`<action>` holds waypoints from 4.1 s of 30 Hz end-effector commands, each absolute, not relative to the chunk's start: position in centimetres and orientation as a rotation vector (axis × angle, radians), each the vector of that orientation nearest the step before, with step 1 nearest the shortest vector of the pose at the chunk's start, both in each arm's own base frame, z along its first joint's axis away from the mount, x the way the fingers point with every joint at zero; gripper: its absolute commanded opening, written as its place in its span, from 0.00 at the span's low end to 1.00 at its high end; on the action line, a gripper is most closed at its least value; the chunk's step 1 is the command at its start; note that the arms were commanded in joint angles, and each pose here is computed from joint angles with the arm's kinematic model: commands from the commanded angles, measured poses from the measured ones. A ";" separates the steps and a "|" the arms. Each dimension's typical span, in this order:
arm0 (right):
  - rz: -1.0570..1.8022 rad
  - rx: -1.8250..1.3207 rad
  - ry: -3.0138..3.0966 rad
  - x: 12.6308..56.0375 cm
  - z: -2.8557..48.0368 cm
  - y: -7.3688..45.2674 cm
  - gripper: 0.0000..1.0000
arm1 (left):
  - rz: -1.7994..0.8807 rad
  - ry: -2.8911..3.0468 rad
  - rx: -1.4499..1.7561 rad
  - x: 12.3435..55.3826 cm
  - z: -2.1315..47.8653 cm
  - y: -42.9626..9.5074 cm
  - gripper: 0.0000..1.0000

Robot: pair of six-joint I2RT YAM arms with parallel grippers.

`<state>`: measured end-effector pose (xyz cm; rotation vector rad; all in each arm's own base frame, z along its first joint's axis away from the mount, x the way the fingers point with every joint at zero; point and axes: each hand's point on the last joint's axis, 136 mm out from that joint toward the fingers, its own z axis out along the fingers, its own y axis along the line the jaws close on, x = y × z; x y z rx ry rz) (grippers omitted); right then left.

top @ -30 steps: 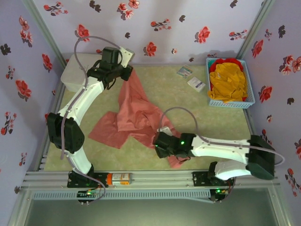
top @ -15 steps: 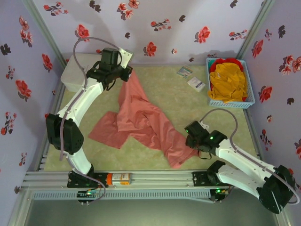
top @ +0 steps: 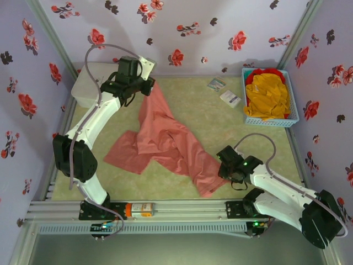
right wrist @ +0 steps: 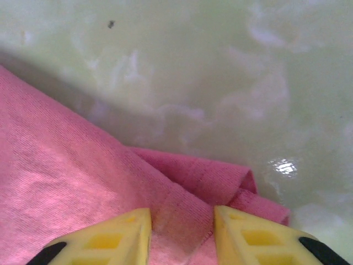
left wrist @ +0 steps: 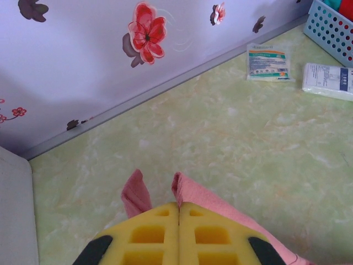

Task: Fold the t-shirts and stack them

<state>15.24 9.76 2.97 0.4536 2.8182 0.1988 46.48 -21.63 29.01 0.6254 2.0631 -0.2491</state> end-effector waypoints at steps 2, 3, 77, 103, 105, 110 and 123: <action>0.222 0.457 2.811 15.7 2.8 10.1 0.27 | -0.250 2.009 0.583 46.4 31.3 -21.0 0.00; 0.221 0.456 2.807 15.7 2.8 10.1 0.24 | -0.249 2.011 0.584 46.4 31.2 -21.1 0.00; 0.389 0.663 2.771 26.5 8.6 6.7 0.99 | -0.122 2.909 -0.276 29.3 13.0 -7.5 0.74; 0.277 0.949 2.803 23.2 0.5 5.2 0.05 | -0.165 3.018 -0.330 22.2 8.6 -7.5 0.74; 0.228 0.939 2.783 23.1 1.2 4.5 0.00 | -0.168 3.033 -0.331 21.9 8.2 -7.6 0.74; 0.172 0.949 2.684 23.3 4.1 2.3 0.00 | -0.174 3.041 -0.333 21.7 7.6 -7.6 0.74; 0.204 1.073 2.563 24.2 6.6 -1.8 0.00 | -0.157 3.108 -0.375 20.6 4.2 -8.8 0.75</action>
